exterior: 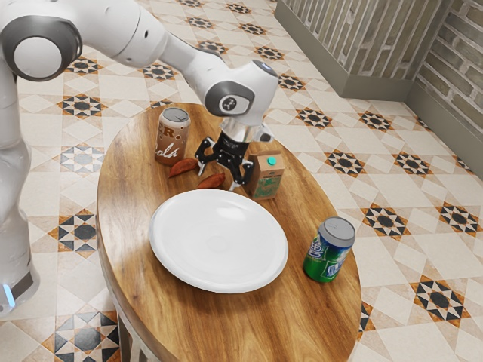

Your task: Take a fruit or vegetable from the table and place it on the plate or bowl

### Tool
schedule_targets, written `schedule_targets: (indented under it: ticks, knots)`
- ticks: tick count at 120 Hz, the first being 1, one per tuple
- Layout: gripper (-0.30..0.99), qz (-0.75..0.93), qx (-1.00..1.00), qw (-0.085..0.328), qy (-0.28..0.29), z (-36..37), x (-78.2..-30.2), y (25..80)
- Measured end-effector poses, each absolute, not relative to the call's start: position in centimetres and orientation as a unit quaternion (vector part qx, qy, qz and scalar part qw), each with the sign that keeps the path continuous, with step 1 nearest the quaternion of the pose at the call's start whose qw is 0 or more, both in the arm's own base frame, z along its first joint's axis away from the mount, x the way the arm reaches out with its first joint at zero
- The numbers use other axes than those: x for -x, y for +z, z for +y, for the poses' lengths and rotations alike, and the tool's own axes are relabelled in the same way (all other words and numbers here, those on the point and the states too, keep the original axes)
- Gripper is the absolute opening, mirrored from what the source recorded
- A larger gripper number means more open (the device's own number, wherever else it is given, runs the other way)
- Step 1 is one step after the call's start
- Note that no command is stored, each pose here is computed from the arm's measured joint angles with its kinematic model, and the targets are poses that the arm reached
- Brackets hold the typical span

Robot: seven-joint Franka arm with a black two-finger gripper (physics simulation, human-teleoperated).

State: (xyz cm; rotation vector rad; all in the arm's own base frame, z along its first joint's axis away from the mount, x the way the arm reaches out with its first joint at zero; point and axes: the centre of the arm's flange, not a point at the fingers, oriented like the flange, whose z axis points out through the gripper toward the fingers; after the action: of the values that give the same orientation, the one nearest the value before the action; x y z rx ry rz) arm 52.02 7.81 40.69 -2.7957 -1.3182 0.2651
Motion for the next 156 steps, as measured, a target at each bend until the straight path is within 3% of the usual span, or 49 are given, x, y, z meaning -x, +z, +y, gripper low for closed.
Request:
schedule_targets:
  ticks: [36,68,86,115,139,156]
  knots:
    - [0.68,-0.429,0.899,0.016,0.089,7.5,-52.1,40.2]
    - [0.25,-0.422,0.902,0.023,0.088,6.6,-52.2,40.3]
    - [0.13,-0.416,0.905,0.03,0.087,5.9,-52.3,40.6]
    - [0.17,-0.412,0.907,0.022,0.085,5.1,-51.6,43.6]
    - [0.16,-0.457,0.885,0.021,0.087,10.4,-49.9,48.9]
    - [0.16,-0.396,0.913,0.028,0.094,2.9,-50.1,51.8]
